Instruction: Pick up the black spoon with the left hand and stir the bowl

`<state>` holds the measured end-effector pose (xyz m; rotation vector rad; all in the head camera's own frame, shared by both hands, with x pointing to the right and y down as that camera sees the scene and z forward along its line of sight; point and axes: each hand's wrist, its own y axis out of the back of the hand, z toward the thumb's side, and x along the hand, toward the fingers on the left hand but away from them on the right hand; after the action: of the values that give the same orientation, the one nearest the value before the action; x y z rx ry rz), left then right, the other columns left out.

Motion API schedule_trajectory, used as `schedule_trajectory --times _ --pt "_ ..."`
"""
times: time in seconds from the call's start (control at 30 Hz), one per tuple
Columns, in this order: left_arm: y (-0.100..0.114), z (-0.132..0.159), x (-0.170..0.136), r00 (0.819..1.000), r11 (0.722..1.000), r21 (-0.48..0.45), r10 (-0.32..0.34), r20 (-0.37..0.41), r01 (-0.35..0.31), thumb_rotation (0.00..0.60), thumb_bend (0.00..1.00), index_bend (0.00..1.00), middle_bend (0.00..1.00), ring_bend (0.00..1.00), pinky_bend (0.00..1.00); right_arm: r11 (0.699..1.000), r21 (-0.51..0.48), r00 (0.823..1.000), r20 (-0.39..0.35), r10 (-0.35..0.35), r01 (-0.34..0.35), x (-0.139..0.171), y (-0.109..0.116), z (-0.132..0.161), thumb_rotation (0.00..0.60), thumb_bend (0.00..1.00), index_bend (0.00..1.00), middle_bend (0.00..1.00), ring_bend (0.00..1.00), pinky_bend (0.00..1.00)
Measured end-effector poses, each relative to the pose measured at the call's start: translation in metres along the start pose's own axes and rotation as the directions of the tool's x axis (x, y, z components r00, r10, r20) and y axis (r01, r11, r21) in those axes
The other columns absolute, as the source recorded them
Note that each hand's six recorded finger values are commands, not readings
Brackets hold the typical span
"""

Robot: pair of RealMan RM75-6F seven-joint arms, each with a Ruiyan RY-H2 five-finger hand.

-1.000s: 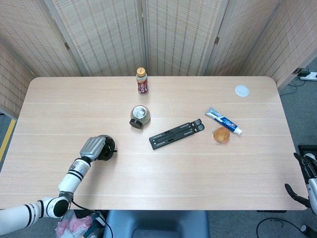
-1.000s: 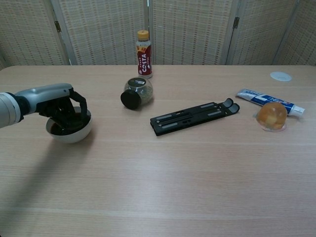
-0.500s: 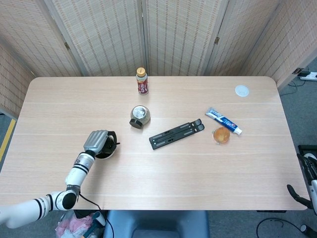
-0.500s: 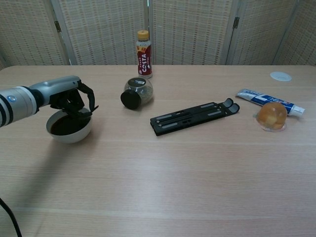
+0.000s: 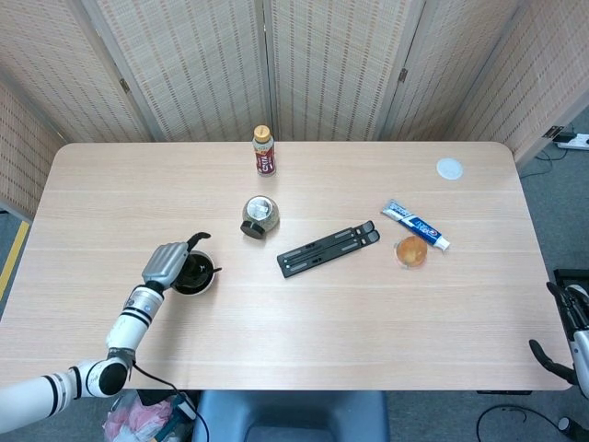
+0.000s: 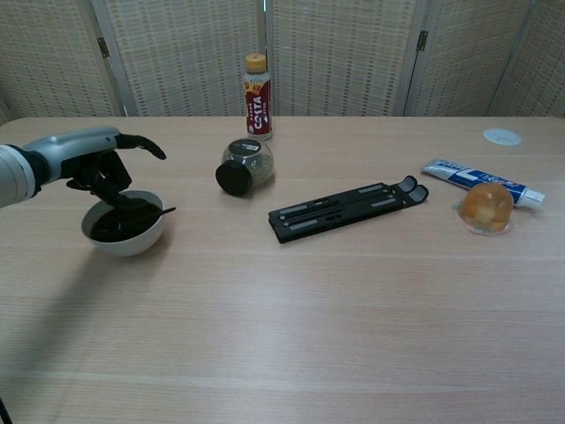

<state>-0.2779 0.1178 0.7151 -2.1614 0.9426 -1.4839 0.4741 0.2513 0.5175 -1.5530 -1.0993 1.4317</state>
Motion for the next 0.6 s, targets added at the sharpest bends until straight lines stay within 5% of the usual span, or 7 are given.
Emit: schedule_trajectory --times 0.23,0.37,0.47,0.6 --pt "0.031 -0.007 -0.017 0.994 0.992 -0.054 0.113 -0.007 -0.113 0.6 0.31 0.14 0.75 0.62 0.9 1.0 0.014 1.0 -0.008 0.004 -0.004 -0.001 0.004 0.0 0.6 0.19 0.02 0.16 0.13 0.09" --pt "0.052 -0.021 -0.036 0.98 0.98 -0.018 0.197 -0.02 -0.198 0.6 0.3 0.14 0.5 0.36 0.63 0.999 0.018 0.999 -0.02 0.035 -0.035 -0.002 0.003 0.001 0.6 0.2 0.02 0.16 0.13 0.09" --pt "0.063 -0.034 -0.053 0.966 0.966 0.047 0.256 -0.029 -0.255 0.6 0.29 0.14 0.39 0.26 0.43 0.998 0.019 0.997 -0.036 0.067 -0.066 -0.005 0.001 0.003 0.6 0.2 0.02 0.15 0.12 0.09" --pt "0.074 -0.05 -0.079 0.941 0.934 0.138 0.336 -0.037 -0.328 0.6 0.28 0.14 0.36 0.26 0.38 0.996 0.016 0.995 -0.049 0.084 -0.083 -0.011 0.001 0.006 0.6 0.2 0.02 0.14 0.1 0.09"
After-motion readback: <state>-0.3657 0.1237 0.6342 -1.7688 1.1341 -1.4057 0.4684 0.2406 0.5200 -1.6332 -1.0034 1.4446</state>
